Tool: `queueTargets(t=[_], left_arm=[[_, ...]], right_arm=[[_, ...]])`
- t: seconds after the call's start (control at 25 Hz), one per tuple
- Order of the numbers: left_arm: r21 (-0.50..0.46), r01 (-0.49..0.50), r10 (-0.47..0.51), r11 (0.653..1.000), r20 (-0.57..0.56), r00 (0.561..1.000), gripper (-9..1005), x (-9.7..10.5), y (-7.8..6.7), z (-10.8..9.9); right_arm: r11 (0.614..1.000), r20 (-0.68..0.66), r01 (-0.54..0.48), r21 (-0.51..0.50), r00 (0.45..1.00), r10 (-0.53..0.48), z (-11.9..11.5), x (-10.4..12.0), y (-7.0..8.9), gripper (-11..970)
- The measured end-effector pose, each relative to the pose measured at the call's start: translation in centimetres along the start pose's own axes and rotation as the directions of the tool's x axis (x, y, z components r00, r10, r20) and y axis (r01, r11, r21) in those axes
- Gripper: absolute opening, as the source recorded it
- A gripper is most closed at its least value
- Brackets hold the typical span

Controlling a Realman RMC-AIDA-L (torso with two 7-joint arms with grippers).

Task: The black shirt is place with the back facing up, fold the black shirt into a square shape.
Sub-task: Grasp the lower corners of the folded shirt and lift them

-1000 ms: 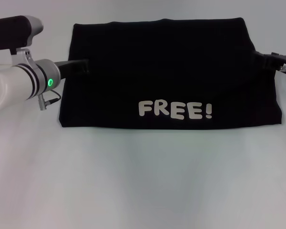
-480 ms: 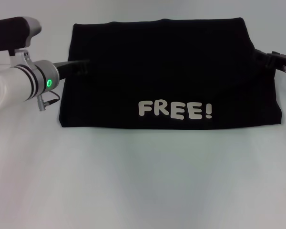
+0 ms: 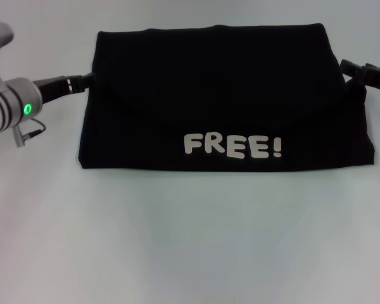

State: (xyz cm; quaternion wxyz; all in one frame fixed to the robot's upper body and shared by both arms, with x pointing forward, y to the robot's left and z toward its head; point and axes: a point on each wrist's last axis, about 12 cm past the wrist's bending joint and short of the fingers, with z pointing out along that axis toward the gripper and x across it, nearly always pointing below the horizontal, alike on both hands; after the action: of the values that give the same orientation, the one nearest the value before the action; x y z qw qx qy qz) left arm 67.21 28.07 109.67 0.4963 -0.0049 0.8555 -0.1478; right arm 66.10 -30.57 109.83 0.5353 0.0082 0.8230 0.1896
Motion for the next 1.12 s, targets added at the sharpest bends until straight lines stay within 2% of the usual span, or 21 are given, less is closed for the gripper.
queueTargets(t=[0.2,0.4,0.64,1.0,1.08,1.12], left_arm=[[0.188,-0.005,0.014,0.982,-0.047,0.999,750,1.0,0.6,-2.6],[0.289,-0.016,0.049,0.957,-0.107,0.993,810,2.7,0.8,-4.4],[0.246,0.041,0.018,0.968,-0.231,0.973,818,4.4,1.3,-4.6],[0.199,0.047,0.003,0.979,-0.245,0.969,797,5.3,1.4,-4.3],[0.197,0.043,0.007,0.980,-0.245,0.970,792,5.3,1.4,-4.2],[0.205,0.013,0.039,0.979,-0.247,0.968,790,5.5,1.2,-4.1]], right_arm=[[0.993,0.015,-0.076,-0.085,0.997,0.078,-2.2,0.0,-1.6,634],[0.977,-0.009,-0.149,-0.155,0.989,0.149,-4.6,0.1,-3.3,633],[0.960,-0.035,-0.214,-0.178,0.977,0.211,-6.1,0.8,-4.2,634],[0.963,-0.054,-0.198,-0.180,0.980,0.192,-5.7,0.8,-3.8,627],[0.965,-0.058,-0.193,-0.177,0.981,0.185,-5.5,0.8,-3.6,627],[0.966,-0.060,-0.191,-0.176,0.981,0.183,-5.4,0.9,-3.6,627]])
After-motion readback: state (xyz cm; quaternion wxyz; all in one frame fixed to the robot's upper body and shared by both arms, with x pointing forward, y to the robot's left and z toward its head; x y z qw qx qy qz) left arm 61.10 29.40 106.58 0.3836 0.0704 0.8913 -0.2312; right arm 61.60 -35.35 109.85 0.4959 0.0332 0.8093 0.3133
